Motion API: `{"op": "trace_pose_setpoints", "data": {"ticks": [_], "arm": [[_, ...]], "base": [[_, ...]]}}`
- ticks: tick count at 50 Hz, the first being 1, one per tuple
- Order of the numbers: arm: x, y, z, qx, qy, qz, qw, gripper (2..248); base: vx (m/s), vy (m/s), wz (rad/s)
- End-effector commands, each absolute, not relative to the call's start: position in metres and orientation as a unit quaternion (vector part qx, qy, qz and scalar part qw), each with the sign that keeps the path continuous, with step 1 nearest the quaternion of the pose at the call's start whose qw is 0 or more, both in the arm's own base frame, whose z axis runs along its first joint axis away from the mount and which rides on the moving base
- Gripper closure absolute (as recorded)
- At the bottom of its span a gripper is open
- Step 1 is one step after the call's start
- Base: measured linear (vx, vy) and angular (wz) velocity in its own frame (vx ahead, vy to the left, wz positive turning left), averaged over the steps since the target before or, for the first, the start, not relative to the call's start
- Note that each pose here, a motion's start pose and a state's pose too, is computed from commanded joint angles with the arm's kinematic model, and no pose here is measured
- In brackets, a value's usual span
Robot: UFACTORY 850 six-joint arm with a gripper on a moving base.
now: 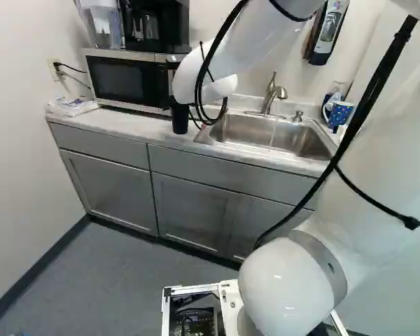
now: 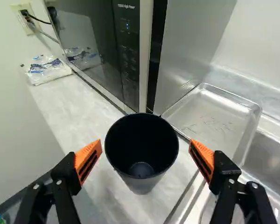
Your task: Rinse the cup and place it in the tray
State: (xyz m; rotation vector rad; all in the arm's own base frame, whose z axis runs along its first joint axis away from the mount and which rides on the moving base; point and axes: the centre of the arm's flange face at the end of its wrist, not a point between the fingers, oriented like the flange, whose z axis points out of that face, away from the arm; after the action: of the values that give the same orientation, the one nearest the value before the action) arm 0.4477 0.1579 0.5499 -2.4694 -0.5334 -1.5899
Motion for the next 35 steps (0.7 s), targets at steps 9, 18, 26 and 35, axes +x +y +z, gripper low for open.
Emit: {"op": "trace_pose_setpoints", "data": {"ticks": [9, 18, 26, 35], "arm": [[0.451, 0.16, 0.543, -0.815, -0.193, -0.541, 0.077, 3], [0.453, 0.163, 0.537, -0.805, -0.209, -0.549, 0.076, 3], [0.455, 0.165, 0.531, -0.797, -0.222, -0.556, 0.076, 3], [0.457, 0.167, 0.525, -0.791, -0.224, -0.564, 0.08, 3]], "base": [[0.0, 0.0, 0.0], [0.0, 0.0, 0.0], [0.0, 0.0, 0.0], [0.0, 0.0, 0.0]]}}
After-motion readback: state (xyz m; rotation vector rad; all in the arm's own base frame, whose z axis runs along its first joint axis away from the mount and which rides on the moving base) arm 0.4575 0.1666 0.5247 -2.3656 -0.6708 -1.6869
